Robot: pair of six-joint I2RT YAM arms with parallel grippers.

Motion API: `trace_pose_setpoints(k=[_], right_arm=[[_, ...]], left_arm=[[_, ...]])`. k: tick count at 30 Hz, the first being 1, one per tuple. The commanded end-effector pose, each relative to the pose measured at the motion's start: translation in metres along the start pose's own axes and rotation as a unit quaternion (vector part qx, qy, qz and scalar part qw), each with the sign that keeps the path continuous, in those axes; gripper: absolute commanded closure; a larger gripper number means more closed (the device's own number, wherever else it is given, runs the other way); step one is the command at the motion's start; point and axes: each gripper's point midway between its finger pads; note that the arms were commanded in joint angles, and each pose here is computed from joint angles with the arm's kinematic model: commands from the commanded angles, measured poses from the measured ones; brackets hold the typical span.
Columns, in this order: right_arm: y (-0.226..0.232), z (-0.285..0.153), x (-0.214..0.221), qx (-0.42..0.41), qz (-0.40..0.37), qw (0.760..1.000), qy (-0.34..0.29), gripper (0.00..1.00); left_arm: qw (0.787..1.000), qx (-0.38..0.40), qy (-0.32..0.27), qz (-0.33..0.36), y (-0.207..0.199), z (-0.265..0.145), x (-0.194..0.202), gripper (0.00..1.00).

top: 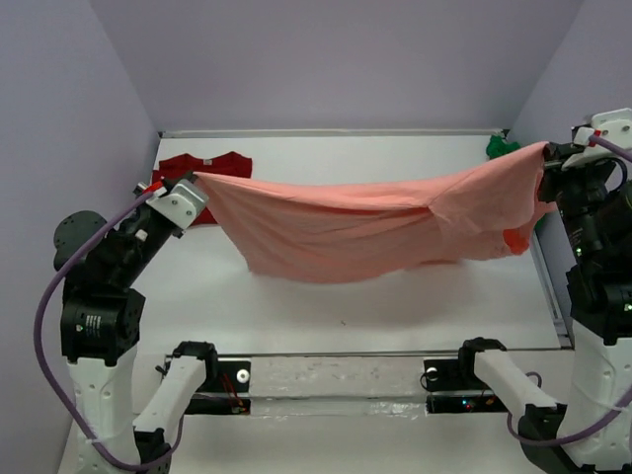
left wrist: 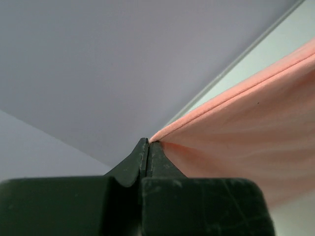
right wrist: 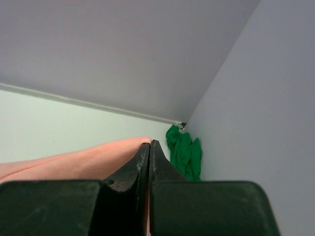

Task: Fold and stack the t-shirts
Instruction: Flatten the tshirt out

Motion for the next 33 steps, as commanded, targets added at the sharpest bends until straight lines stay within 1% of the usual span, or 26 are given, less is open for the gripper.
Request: trace_pose_setpoints(k=[1,3,5,6,7,8,10,11,12,13,16,17,18,19,20,21,22,23,24,26,28,29,30,31,32,33], right_arm=[[-0.019,0.004,-0.031,0.035,0.009,0.999,-0.022,1.0],[-0.023,0.02,-0.036,0.041,0.004,0.999,-0.017,1.0],[-0.023,0.036,-0.031,0.042,-0.003,0.999,-0.006,1.0],[-0.022,0.054,-0.027,0.041,-0.005,0.999,-0.001,1.0],[-0.02,0.068,-0.014,0.039,-0.017,0.999,0.013,1.0],[-0.019,0.08,-0.006,0.042,-0.022,0.999,0.02,1.0],[-0.014,0.121,0.027,0.038,-0.04,0.997,0.052,1.0],[-0.011,0.135,0.039,0.036,-0.044,0.996,0.064,1.0],[-0.009,0.15,0.047,0.036,-0.047,0.996,0.068,1.0],[0.0,0.176,0.081,0.025,-0.055,0.993,0.103,1.0],[0.011,0.216,0.122,0.013,-0.065,0.989,0.13,1.0],[0.021,0.238,0.158,0.001,-0.069,0.984,0.162,1.0],[0.02,0.252,0.167,0.004,-0.071,0.984,0.164,1.0],[0.03,0.273,0.206,-0.009,-0.075,0.977,0.197,1.0],[0.033,0.287,0.208,-0.013,-0.074,0.978,0.196,0.92],[0.037,0.298,0.221,-0.019,-0.075,0.976,0.205,0.68],[0.04,0.308,0.234,-0.022,-0.077,0.973,0.215,0.15],[0.043,0.316,0.247,-0.022,-0.076,0.971,0.226,0.01],[0.046,0.328,0.264,-0.02,-0.074,0.968,0.238,0.0],[0.05,0.333,0.274,-0.026,-0.069,0.966,0.247,0.0],[0.056,0.328,0.275,-0.04,-0.063,0.965,0.25,0.0],[0.055,0.325,0.271,-0.041,-0.06,0.966,0.248,0.0],[0.056,0.319,0.269,-0.045,-0.056,0.965,0.251,0.0],[0.054,0.305,0.257,-0.046,-0.055,0.966,0.247,0.0],[0.052,0.296,0.251,-0.044,-0.055,0.966,0.247,0.0],[0.049,0.286,0.245,-0.039,-0.053,0.967,0.248,0.0]], left_arm=[[0.998,-0.016,-0.053,0.001,0.024,-0.003,-0.048,1.0],[0.998,-0.019,-0.06,0.004,0.036,0.009,-0.056,1.0],[0.998,-0.02,-0.056,0.004,0.045,0.031,-0.049,1.0],[0.998,-0.018,-0.053,0.005,0.047,0.039,-0.044,1.0],[0.999,-0.019,-0.051,0.006,0.049,0.051,-0.036,1.0],[0.999,-0.009,-0.035,0.0,0.048,0.069,-0.019,1.0],[1.0,-0.002,-0.015,-0.005,0.047,0.093,0.005,1.0],[1.0,0.01,0.003,-0.012,0.044,0.117,0.03,1.0],[1.0,0.015,0.013,-0.017,0.041,0.129,0.044,1.0],[1.0,0.018,0.018,-0.018,0.039,0.142,0.059,1.0],[0.996,0.046,0.058,-0.042,0.024,0.187,0.116,1.0],[0.996,0.049,0.064,-0.039,0.022,0.199,0.128,1.0],[0.993,0.058,0.095,-0.045,0.013,0.216,0.163,1.0],[0.992,0.06,0.106,-0.045,0.012,0.226,0.175,1.0],[0.985,0.073,0.143,-0.059,-0.001,0.243,0.214,1.0],[0.984,0.067,0.154,-0.061,-0.001,0.253,0.229,0.69],[0.983,0.047,0.167,-0.062,0.008,0.264,0.24,0.47],[0.98,0.041,0.183,-0.07,0.006,0.272,0.257,0.16],[0.973,0.041,0.212,-0.084,-0.005,0.283,0.288,0.03],[0.971,0.023,0.22,-0.093,0.0,0.293,0.299,0.01],[0.972,0.018,0.217,-0.09,0.002,0.293,0.295,0.01],[0.973,0.01,0.215,-0.086,0.005,0.291,0.291,0.01],[0.977,-0.009,0.199,-0.078,0.019,0.284,0.269,0.01],[0.977,-0.02,0.197,-0.074,0.023,0.275,0.262,0.01],[0.982,-0.043,0.172,-0.06,0.042,0.261,0.228,0.01],[0.984,-0.052,0.163,-0.053,0.048,0.251,0.215,0.01]])
Point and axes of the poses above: each gripper's point midway between its finger pads, its own z axis out along the fingers, its own y axis along the line the jaws close on, x = y × z, and after that the axes turned 2 degrees about z, right-handed
